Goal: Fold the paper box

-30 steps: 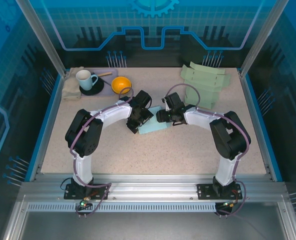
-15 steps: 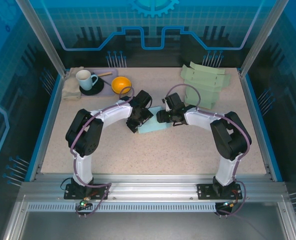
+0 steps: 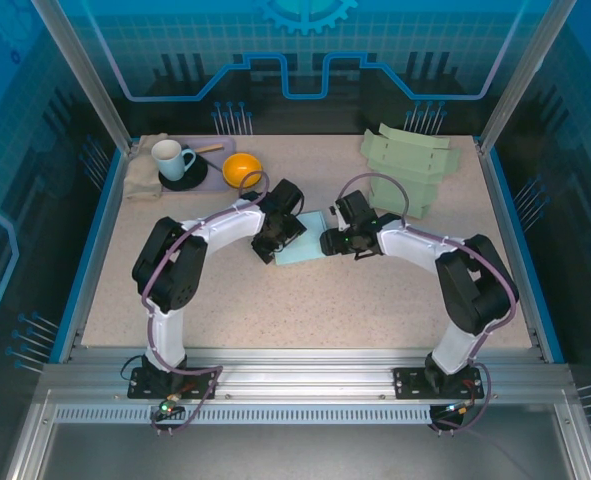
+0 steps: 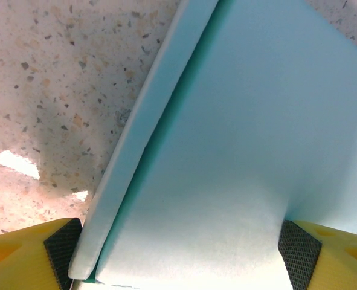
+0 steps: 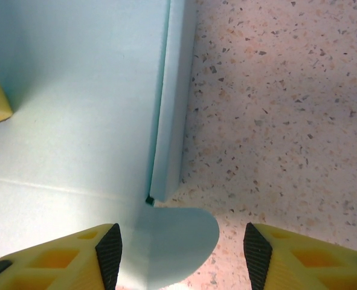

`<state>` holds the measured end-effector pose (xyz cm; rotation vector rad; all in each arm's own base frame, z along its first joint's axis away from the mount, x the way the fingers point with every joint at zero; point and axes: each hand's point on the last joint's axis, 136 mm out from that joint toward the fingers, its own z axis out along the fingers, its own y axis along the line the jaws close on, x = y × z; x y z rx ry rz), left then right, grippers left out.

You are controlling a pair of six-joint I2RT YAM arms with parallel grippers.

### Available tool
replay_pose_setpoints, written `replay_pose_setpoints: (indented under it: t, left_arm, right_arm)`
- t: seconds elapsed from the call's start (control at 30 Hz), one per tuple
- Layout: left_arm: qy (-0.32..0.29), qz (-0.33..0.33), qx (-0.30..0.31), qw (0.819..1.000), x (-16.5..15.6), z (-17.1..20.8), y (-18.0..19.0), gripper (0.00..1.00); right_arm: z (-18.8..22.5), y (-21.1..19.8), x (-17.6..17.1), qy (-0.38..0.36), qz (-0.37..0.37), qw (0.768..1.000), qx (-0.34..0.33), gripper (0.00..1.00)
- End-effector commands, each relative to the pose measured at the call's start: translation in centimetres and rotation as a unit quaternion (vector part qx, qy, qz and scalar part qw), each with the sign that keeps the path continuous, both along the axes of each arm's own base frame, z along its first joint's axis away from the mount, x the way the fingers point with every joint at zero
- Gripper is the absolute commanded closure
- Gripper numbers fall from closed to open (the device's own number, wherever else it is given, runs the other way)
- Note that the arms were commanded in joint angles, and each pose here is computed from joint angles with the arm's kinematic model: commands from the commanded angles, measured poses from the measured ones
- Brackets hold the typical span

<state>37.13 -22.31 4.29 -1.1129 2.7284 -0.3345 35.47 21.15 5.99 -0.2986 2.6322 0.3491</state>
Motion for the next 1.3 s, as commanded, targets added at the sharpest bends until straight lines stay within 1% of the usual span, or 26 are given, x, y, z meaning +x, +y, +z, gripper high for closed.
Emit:
replay_pose_setpoints:
  t: [0.0, 0.17, 0.4, 0.67, 0.77, 0.93, 1.13, 1.27]
  left_arm:
    - [0.045, 0.0, 0.056, 0.997, -1.2, -2.7, 2.4, 0.12]
    - [0.047, -0.002, 0.058, 0.997, -1.4, -2.9, 2.5, 0.12]
    - [0.049, -0.001, 0.062, 0.997, -1.5, -3.1, 2.7, 0.12]
    - [0.051, -0.002, 0.064, 0.997, -1.6, -3.3, 2.8, 0.12]
    - [0.052, -0.001, 0.064, 0.997, -1.7, -3.5, 2.8, 0.12]
    - [0.053, -0.002, 0.063, 0.997, -1.7, -3.5, 2.8, 0.12]
    - [0.054, -0.002, 0.061, 0.997, -1.7, -3.5, 2.7, 0.12]
    - [0.053, -0.003, 0.063, 0.997, -1.6, -3.5, 2.7, 0.12]
  right_arm:
    - [0.5, -0.2, -1.3, 0.004, 0.013, 1.0, -0.008, 0.42]
    - [0.4, -0.4, -1.8, 0.008, 0.01, 1.0, -0.003, 0.42]
    - [0.1, 0.8, -2.5, 0.03, 0.007, 0.999, 0.038, 0.44]
    - [-0.4, 2.0, -2.0, 0.036, 0.019, 0.997, 0.068, 0.45]
    - [-0.1, 2.1, -1.5, 0.029, 0.023, 0.997, 0.065, 0.45]
    - [0.1, 1.4, -0.7, 0.022, 0.021, 0.999, 0.035, 0.43]
    - [-0.6, 1.8, 0.3, 0.027, 0.025, 0.998, 0.047, 0.43]
    - [-1.5, 2.0, 0.0, 0.043, 0.023, 0.998, 0.051, 0.43]
